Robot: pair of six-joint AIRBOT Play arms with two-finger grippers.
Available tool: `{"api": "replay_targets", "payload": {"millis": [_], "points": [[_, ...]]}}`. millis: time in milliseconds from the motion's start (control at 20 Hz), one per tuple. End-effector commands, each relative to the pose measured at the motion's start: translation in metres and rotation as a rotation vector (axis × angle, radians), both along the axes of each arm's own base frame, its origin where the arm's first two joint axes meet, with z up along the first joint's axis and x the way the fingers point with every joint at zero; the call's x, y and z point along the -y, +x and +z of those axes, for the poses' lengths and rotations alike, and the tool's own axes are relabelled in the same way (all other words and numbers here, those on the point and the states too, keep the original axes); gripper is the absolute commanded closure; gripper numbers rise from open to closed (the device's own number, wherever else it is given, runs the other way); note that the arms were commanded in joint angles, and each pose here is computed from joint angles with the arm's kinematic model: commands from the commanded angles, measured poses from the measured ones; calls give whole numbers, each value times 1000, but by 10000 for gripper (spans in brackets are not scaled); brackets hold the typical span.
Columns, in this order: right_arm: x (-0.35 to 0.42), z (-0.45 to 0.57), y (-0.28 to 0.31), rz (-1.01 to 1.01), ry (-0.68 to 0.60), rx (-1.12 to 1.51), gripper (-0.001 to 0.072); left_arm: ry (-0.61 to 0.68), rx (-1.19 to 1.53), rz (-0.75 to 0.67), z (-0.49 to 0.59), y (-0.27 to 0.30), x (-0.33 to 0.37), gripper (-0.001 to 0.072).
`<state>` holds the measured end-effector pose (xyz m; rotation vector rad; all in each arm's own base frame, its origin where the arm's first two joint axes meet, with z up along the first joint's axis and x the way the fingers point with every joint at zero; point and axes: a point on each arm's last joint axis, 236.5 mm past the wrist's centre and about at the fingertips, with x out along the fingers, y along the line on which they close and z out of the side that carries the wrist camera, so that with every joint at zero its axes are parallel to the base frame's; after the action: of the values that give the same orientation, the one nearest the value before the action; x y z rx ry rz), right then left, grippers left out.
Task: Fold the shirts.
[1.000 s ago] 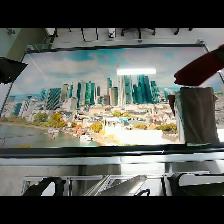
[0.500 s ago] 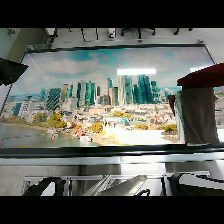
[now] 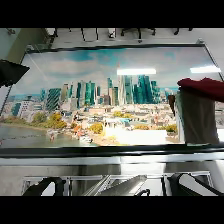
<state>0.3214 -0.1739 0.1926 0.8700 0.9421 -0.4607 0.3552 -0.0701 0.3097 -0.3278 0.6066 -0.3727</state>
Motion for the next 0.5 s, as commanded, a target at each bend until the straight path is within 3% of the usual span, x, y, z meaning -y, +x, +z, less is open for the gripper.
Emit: {"api": "replay_targets", "payload": {"millis": [0,150,350,400,450], "points": [[-9,-62,-35,-53,62,-159,695,11,-20,-16,-5,-4,1,691],[-25,-122,-51,-59,166,-268,694,20,-29,-28,-7,-7,2,691],[-32,-157,-59,-74,210,-314,665,21,-30,-29,-7,-7,3,691],[-34,-157,-58,-71,222,-311,409,21,-30,-29,-7,-7,2,691],[-37,-155,-57,-67,235,-307,37,21,-30,-29,-7,-7,2,691]]}}
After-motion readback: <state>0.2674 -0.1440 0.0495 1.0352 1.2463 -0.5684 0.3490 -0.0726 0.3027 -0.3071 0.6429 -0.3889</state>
